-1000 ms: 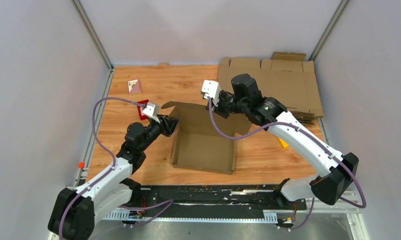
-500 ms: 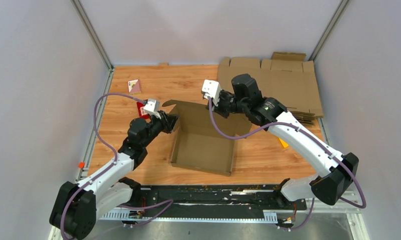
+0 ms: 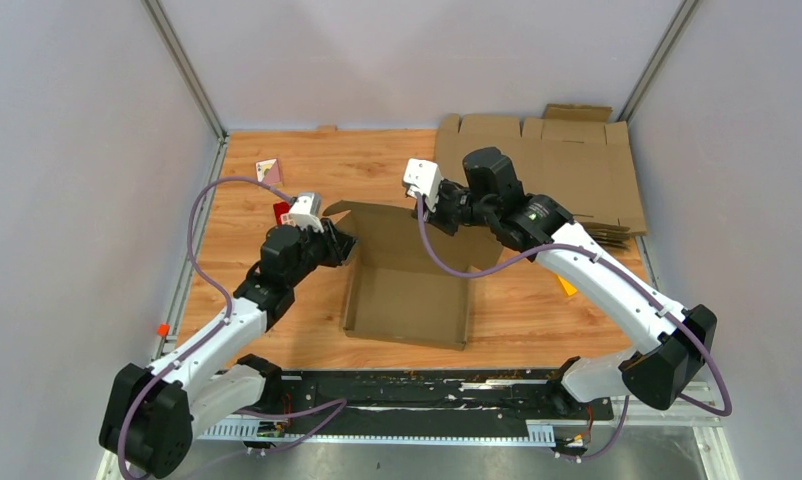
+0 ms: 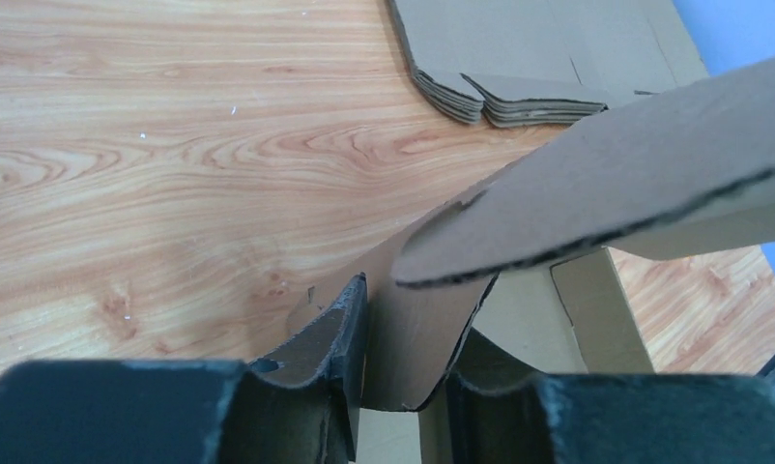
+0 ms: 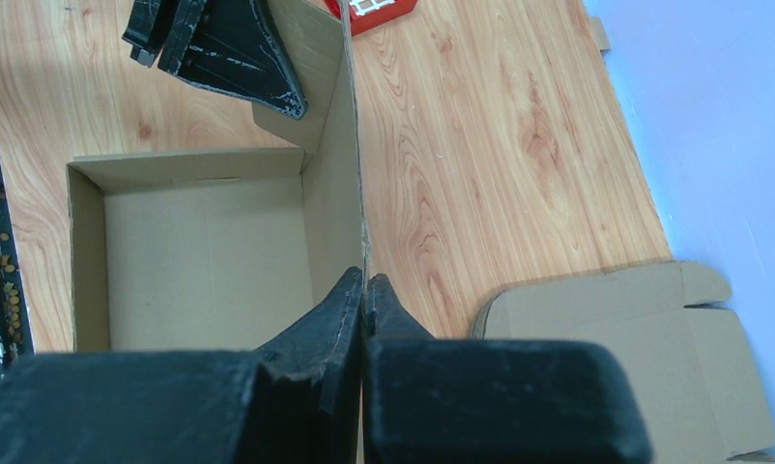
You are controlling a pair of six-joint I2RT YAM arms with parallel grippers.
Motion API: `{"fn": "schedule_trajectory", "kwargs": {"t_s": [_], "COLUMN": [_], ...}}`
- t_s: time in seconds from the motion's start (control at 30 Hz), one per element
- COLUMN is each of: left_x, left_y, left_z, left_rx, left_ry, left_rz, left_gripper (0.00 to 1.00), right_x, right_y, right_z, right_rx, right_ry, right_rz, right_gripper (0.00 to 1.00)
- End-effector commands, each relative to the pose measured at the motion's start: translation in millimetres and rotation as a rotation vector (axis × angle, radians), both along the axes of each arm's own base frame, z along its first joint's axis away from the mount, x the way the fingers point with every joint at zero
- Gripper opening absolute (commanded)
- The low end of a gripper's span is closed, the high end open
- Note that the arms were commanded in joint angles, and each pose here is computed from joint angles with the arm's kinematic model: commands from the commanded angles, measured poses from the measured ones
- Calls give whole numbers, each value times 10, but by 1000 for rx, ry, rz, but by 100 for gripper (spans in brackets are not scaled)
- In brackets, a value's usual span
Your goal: Fold the paper box
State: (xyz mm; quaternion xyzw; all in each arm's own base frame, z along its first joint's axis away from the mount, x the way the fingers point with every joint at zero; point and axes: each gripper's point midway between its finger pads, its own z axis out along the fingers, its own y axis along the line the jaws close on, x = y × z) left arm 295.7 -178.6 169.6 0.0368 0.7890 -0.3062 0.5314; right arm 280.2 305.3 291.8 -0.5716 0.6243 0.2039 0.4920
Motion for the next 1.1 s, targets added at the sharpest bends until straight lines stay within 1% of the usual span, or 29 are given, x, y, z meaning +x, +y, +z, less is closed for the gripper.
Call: {"fn": "schedule_trajectory", "kwargs": {"t_s": [0.0,0.07,0.43,0.53,0.67,0.77,0.8,0.87,0.97,1.07], "left_x": [26,50,104,66,-20,-92,-118,-157,-224,-267], "left_y": [-69,-71,-241,-258,-231,-161,-136,-74,-19,-7], "left_z": [145,175,307,260,153,40,6,-53,-112,-114], "left_rx": [-43,-49,-146,-148,-150,-134,-124,-103,-61,-25], "left_ry": [49,60,145,151,151,112,96,64,14,-34], "left_rz": [5,20,32,40,54,88,94,114,116,92], "left_gripper": [27,24,22,23,26,25,24,20,11,8], "right_x": [44,33,-1,-9,-29,-52,-62,-80,-112,-143], "right_y": [82,94,148,158,168,162,160,149,118,79], "right_z": [160,162,115,121,113,106,99,100,76,39], "right_rx": [46,48,35,38,34,32,33,36,35,37], "right_ry": [-28,-27,-26,-30,-29,-29,-28,-28,-18,-2], "right_rz": [2,6,20,22,22,17,16,9,-7,-32], "right_gripper": [0,0,0,0,2,3,6,15,24,32]}}
